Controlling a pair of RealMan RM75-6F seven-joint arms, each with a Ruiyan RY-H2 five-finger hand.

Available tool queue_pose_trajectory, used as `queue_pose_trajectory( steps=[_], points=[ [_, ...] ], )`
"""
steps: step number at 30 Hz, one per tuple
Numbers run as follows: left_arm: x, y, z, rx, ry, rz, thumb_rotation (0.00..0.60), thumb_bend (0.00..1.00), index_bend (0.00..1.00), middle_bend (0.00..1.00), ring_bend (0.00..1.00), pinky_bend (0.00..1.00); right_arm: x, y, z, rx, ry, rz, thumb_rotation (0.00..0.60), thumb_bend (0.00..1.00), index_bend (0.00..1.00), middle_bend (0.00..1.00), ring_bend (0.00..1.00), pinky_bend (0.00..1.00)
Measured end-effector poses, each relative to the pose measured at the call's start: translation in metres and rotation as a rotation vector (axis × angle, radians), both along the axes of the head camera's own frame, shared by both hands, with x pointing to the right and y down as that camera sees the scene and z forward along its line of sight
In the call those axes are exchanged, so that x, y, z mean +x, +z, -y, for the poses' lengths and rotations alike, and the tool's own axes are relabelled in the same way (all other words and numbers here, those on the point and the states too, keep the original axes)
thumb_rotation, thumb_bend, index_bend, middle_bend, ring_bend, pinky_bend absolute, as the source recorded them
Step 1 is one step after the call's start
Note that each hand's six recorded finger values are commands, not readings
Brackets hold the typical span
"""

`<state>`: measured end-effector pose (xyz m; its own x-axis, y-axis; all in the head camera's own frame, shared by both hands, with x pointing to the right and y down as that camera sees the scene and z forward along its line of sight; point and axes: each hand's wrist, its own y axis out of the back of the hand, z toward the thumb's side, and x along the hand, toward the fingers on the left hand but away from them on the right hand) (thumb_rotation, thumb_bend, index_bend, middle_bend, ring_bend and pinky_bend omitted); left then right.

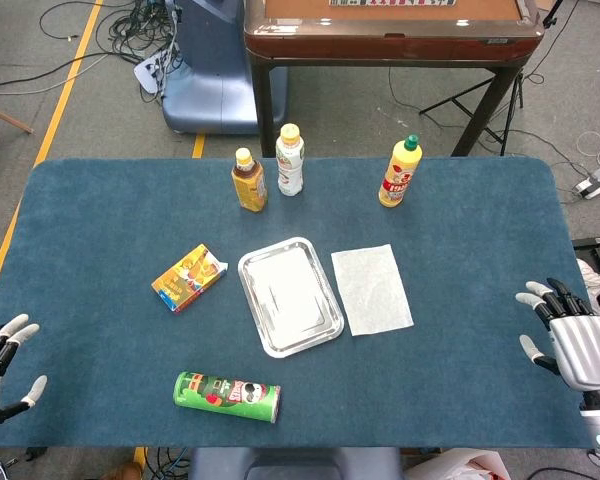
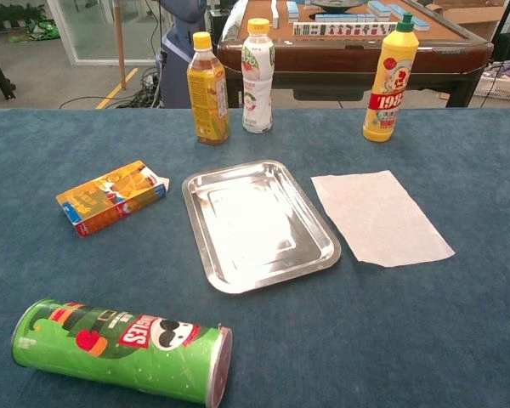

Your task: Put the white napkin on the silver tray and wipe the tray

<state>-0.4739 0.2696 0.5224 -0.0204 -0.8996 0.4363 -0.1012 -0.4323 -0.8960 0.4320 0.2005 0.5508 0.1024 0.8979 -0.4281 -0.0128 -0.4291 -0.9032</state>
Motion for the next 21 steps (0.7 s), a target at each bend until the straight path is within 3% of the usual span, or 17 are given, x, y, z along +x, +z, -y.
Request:
queue_pose_trajectory(
  steps=[13, 17, 21],
  points=[
    [0.0, -0.003, -0.004, 0.005, -0.008, 0.003, 0.6, 0.27, 0.2, 0.12, 0.12, 0.0, -0.023, 0.011, 0.004, -0.025, -0.065, 0.028, 0.6, 0.29, 0.28, 0.21, 0.1, 0.29],
    [0.0, -0.003, -0.004, 0.009, -0.005, -0.001, 0.6, 0.27, 0.2, 0.12, 0.12, 0.0, -0.044, 0.02, 0.007, -0.039, -0.12, 0.075, 0.6, 0.17, 0.28, 0.24, 0.1, 0.29],
    [-0.002, -0.005, -0.005, 0.011, -0.011, 0.001, 0.6, 0.27, 0.2, 0.12, 0.12, 0.0, -0.065, 0.032, 0.011, -0.064, -0.171, 0.094, 0.6, 0.11, 0.29, 0.26, 0.11, 0.3]
  ],
)
